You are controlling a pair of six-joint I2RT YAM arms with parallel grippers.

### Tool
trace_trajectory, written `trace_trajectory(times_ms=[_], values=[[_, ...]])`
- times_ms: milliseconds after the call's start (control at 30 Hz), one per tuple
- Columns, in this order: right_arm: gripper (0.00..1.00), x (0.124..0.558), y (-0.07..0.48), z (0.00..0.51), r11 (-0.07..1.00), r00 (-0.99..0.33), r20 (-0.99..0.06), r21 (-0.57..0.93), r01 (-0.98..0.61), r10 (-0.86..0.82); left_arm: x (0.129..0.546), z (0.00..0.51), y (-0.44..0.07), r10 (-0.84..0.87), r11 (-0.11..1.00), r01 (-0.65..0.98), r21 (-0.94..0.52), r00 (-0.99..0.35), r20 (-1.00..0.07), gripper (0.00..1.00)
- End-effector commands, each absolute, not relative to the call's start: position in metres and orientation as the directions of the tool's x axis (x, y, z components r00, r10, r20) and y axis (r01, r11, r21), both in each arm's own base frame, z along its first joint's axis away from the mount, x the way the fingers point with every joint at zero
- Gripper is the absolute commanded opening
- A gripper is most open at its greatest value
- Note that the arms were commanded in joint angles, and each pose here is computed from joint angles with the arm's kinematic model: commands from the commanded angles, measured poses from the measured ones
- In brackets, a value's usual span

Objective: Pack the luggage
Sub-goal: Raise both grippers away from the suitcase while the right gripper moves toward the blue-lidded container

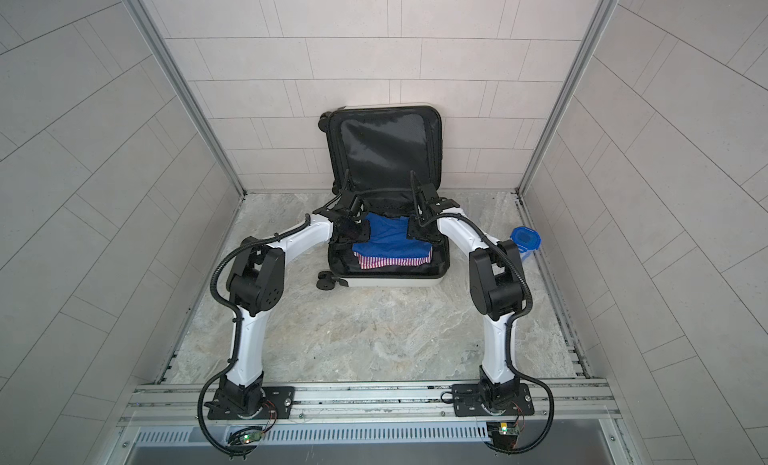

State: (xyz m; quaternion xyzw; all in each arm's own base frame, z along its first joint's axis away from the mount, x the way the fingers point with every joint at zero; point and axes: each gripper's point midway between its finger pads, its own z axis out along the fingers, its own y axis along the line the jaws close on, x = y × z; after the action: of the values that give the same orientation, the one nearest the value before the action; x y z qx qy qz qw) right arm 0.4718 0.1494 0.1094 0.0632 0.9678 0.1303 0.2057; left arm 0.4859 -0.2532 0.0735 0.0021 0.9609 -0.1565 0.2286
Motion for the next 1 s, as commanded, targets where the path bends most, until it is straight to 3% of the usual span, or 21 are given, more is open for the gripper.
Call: trace_trajectory(times_ms=[0,133,300,600,867,933,967], values=[[0.64,0.468,0.139,0.131,0.964,-0.893,-0.416,0.258,0.063,0.17,0.486,0.076,-0.245,-0.045,0.961,0.075,-0.267,-0.908,-0.417,0.29],[0.71,0.467,0.131,0.177,0.962,-0.854,-0.492,0.271,0.036,0.17,0.486,0.114,-0.246,-0.032,0.953,0.116,-0.278,-0.879,-0.475,0.33],[0.72,0.456,0.108,0.233,0.97,-0.798,-0.579,0.241,0.027,0.166,0.48,0.182,-0.241,-0.028,0.943,0.174,-0.285,-0.81,-0.586,0.37],[0.75,0.42,0.036,0.289,0.977,-0.705,-0.676,0.159,0.141,0.212,0.448,0.287,-0.229,-0.071,0.903,0.29,-0.317,-0.627,-0.775,0.46],[0.85,0.37,-0.038,0.297,0.938,-0.631,-0.711,0.123,0.324,0.311,0.401,0.35,-0.202,-0.186,0.869,0.351,-0.349,-0.423,-0.887,0.78],[0.87,0.358,-0.057,0.29,0.917,-0.62,-0.701,0.127,0.378,0.352,0.393,0.35,-0.196,-0.202,0.869,0.342,-0.358,-0.415,-0.887,1.0],[0.88,0.352,-0.066,0.285,0.905,-0.615,-0.693,0.13,0.405,0.375,0.389,0.349,-0.194,-0.207,0.868,0.339,-0.363,-0.418,-0.885,1.0]])
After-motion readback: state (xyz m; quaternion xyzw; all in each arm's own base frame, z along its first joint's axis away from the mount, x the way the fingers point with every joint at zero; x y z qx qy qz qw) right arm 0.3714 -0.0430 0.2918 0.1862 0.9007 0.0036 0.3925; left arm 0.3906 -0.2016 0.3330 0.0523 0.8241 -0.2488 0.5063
